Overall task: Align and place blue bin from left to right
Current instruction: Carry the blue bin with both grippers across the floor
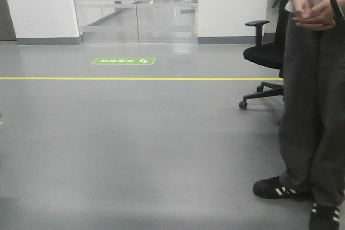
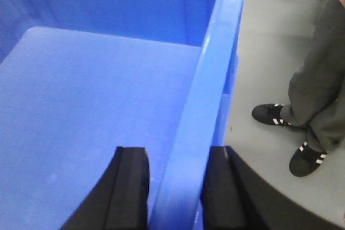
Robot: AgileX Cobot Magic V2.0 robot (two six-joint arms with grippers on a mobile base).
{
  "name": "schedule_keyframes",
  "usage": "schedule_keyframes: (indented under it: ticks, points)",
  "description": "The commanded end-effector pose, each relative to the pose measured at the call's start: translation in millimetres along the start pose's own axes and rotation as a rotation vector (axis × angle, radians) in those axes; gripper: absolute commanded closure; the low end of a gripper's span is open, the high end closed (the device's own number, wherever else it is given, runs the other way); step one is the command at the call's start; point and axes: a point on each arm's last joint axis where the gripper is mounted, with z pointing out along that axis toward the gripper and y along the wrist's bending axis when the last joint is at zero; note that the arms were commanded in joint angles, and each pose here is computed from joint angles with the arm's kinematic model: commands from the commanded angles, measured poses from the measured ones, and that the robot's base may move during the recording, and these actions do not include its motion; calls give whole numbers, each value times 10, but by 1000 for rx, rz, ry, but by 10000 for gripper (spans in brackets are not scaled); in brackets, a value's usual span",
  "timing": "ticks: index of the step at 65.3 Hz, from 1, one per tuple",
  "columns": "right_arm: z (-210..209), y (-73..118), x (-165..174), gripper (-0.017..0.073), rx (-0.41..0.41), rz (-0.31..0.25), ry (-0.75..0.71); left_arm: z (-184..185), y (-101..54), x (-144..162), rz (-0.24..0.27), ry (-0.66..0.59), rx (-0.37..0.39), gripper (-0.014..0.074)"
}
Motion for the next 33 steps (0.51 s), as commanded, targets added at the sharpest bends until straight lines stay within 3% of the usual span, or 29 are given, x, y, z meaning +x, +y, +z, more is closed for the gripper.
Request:
schedule_keyframes:
  ticks: [1,33]
  points:
    - [-150,-4,-131,627,-2,11,-134,-205,-52,-103,10,-115,43,705]
    - [-150,-4,-134,627,-2,11,-138,-284,-96,-377,13,-430,91,705]
